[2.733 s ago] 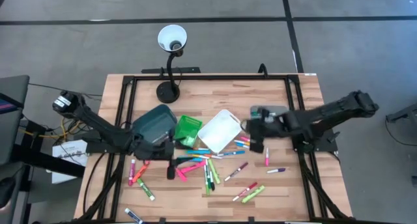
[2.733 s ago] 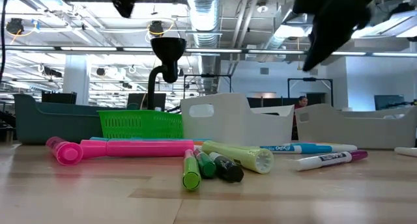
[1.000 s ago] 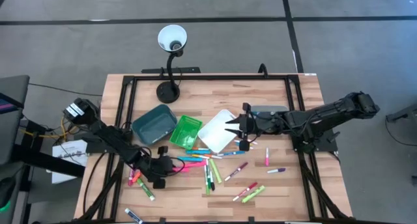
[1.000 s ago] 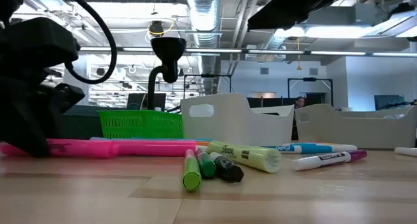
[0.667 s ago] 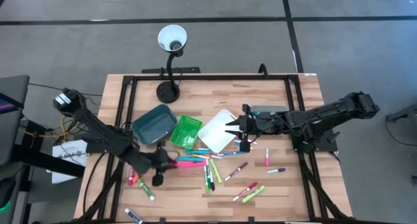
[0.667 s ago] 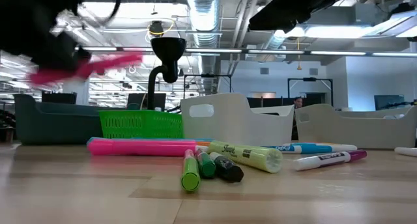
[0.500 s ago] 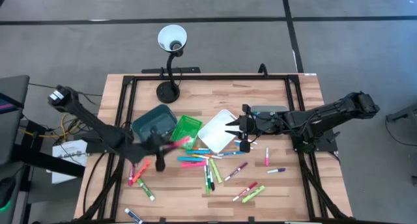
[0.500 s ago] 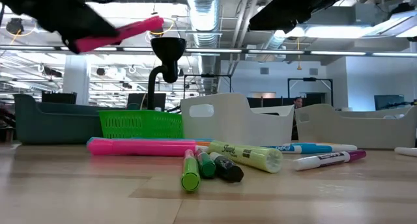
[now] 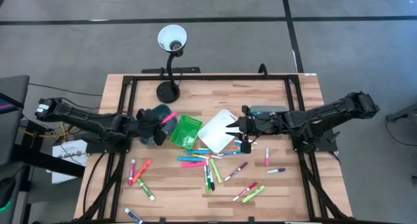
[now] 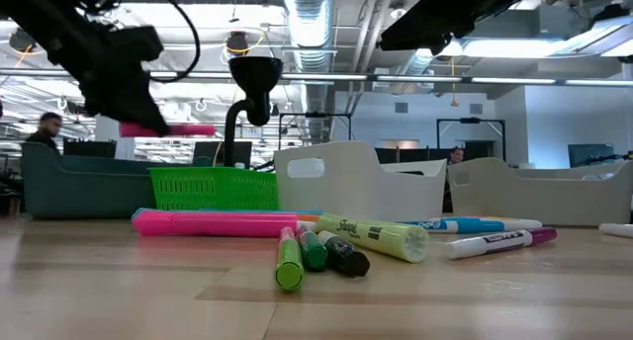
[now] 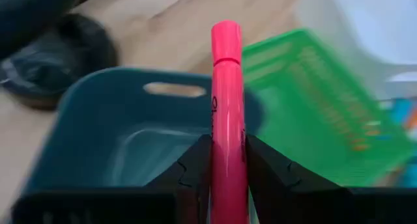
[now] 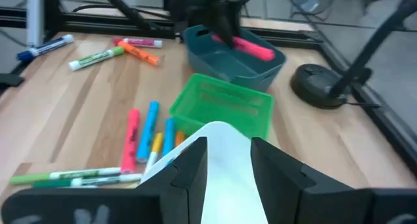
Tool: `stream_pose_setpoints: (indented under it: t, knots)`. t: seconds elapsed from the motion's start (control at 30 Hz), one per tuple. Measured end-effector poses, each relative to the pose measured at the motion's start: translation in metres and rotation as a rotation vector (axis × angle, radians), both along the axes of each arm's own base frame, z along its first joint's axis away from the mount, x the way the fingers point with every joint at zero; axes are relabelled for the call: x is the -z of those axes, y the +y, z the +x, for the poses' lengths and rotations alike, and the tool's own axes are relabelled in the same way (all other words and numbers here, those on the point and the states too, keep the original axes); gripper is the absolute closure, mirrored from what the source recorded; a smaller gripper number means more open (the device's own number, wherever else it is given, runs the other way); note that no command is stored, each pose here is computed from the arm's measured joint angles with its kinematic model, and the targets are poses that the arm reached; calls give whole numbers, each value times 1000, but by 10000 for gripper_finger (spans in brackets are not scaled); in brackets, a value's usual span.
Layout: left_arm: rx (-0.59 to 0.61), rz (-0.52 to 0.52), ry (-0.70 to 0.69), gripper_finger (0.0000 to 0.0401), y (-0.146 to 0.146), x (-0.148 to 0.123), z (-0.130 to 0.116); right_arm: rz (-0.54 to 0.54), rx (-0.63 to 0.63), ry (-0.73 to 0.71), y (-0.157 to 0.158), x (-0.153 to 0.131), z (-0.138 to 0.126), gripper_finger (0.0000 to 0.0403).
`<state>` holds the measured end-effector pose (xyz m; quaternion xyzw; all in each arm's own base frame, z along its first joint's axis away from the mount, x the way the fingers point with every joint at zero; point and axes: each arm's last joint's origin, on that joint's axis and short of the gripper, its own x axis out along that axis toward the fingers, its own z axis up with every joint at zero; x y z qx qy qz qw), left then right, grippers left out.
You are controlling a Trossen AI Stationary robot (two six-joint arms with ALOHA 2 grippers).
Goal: Pick & Place Markers
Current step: Put the pink highlighter pen into the blue bin, then put the orange highlighter pen into the blue bin
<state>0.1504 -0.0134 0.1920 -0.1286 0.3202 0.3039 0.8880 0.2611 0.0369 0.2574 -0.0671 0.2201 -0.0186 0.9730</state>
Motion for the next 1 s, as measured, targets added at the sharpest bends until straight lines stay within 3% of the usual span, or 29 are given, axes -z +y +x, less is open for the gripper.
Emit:
stream_pose_setpoints:
  t: [0.17,0.3,0.47,0.7,0.83,1.0]
  knots:
    - [-34,-44,136,317,11,10,-8,45,-27,13,2,2,1,295]
    - [-46,-87,241,315,16,32,-17,92,-6,11,2,2,1,295]
    - [-77,-87,298,311,20,48,-23,92,-21,22,7,3,0,295]
    - [-73,-77,318,257,21,51,-21,93,-26,22,8,3,-1,294]
    - [-54,-102,255,227,20,33,-11,93,-25,22,8,3,-1,294]
    - [54,-163,145,226,14,-6,7,90,-26,31,9,9,5,288]
